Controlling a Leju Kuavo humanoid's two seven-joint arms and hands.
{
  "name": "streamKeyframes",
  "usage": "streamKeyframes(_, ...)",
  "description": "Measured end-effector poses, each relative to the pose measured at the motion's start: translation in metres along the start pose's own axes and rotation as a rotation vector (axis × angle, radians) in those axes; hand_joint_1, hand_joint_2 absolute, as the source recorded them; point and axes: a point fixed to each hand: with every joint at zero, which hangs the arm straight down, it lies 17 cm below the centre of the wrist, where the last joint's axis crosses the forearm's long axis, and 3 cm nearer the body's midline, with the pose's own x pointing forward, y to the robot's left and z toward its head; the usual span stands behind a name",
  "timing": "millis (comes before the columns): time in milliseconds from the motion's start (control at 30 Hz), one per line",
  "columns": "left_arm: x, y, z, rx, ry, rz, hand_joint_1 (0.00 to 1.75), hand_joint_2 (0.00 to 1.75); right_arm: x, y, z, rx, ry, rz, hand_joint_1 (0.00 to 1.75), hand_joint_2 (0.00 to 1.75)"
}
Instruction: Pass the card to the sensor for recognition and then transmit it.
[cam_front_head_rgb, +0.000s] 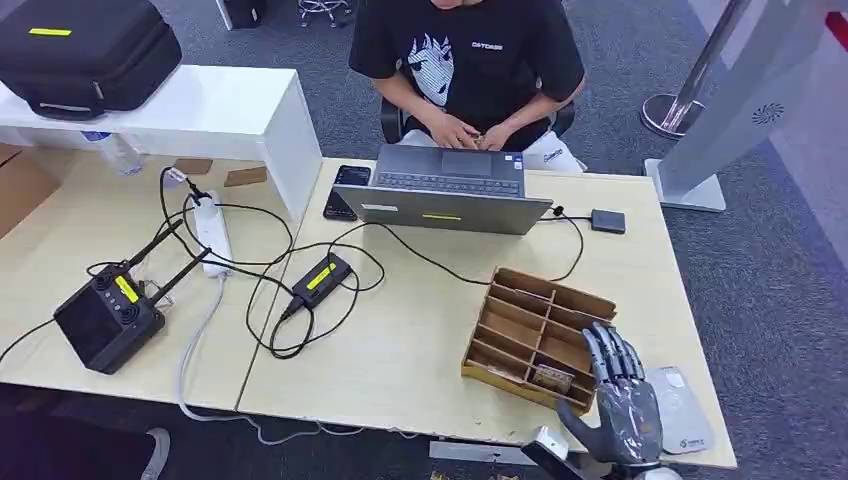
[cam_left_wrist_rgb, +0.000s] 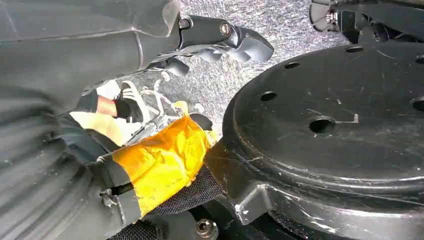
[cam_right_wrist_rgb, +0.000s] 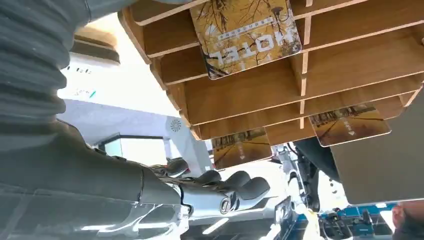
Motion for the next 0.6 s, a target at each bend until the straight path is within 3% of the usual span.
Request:
streamKeyframes(333,0.0001,0.0000,0.0000,0.000,-0.001,0.001,0.00,1.75,-0.0014,-0.0004,0.0022,-0.004,0.017,-0.006,0.00,1.75)
streamKeyframes(433,0.0001,0.0000,0.0000,0.000,-0.001,0.000,0.00,1.75,-0.0013,-0.0002,0.0023,-0.003,0.016,-0.006,0.07,1.75)
streamKeyframes(533,0.0003,0.0002,0.0000,0.000,-0.001,-0.002,0.00,1.75,0.0011,0.0011,0.0020,-0.001,0.012,-0.009,0.19,1.75)
streamKeyframes(600,0.0005,0.0003,0.0000,0.000,0.000,-0.005,0.00,1.75,0.0036,0.0029,0.0015,0.003,0.005,-0.007,0.44,1.75)
